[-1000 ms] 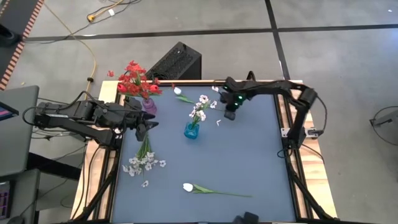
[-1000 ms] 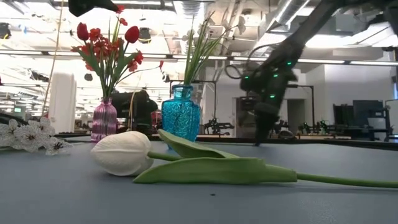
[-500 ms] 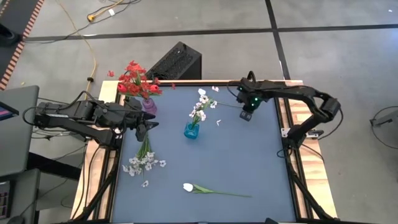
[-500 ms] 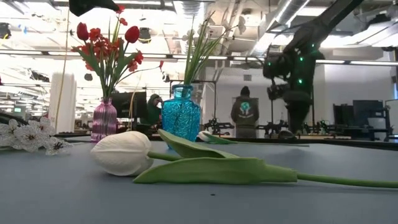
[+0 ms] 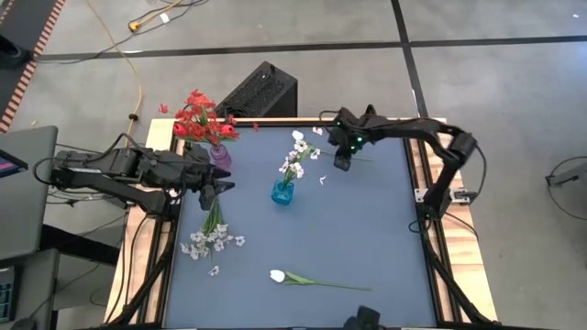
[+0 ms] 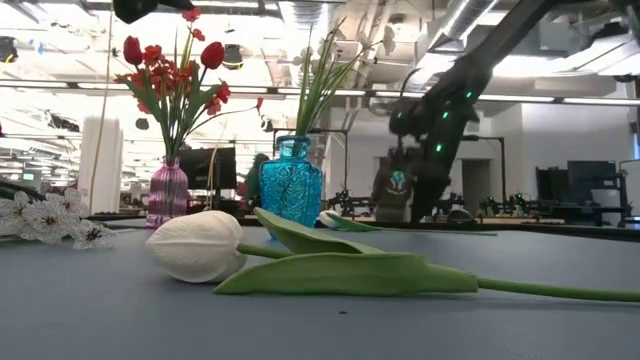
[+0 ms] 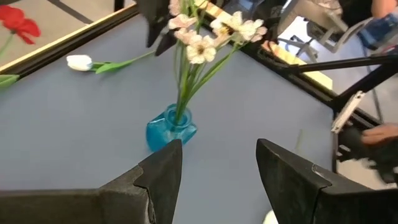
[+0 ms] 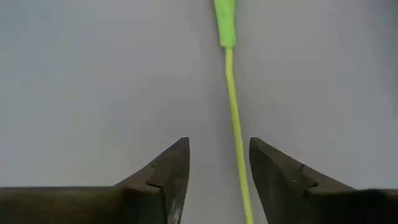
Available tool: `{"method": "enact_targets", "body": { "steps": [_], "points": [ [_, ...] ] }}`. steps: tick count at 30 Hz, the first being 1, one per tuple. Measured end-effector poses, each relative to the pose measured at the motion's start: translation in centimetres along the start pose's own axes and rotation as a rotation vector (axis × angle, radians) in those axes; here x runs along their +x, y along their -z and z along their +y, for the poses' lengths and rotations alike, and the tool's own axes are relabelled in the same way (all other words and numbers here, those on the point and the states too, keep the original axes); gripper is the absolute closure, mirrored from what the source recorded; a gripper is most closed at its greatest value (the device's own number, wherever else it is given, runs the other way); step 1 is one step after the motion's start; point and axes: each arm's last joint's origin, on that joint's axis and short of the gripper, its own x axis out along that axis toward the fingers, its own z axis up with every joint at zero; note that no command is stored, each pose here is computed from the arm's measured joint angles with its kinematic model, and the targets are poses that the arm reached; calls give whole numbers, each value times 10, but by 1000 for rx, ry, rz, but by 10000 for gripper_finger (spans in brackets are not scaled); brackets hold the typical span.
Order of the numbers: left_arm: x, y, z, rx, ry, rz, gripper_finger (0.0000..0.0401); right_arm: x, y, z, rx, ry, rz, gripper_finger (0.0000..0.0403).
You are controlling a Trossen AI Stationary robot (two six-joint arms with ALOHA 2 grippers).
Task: Sort flowers into vase by color
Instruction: Put the top white tulip into the blue vase
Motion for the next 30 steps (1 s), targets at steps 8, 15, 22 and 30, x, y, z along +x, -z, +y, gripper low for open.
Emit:
{"method": "enact_targets", "body": {
  "steps": [8, 15, 22, 30],
  "points": [
    [0, -1, -1, -25, 28, 2, 207, 38, 2, -4, 12, -5, 98, 187],
    [0, 0, -2, -24, 38, 10, 207, 41, 7, -2, 47, -7, 160, 301],
    [0, 0, -2, 15, 37, 9, 207, 15, 8, 6, 93, -75, 136, 380],
    [0, -4, -5, 52, 72, -24, 207, -68, -3, 22, 183, -127, -94, 388]
  ]
}}
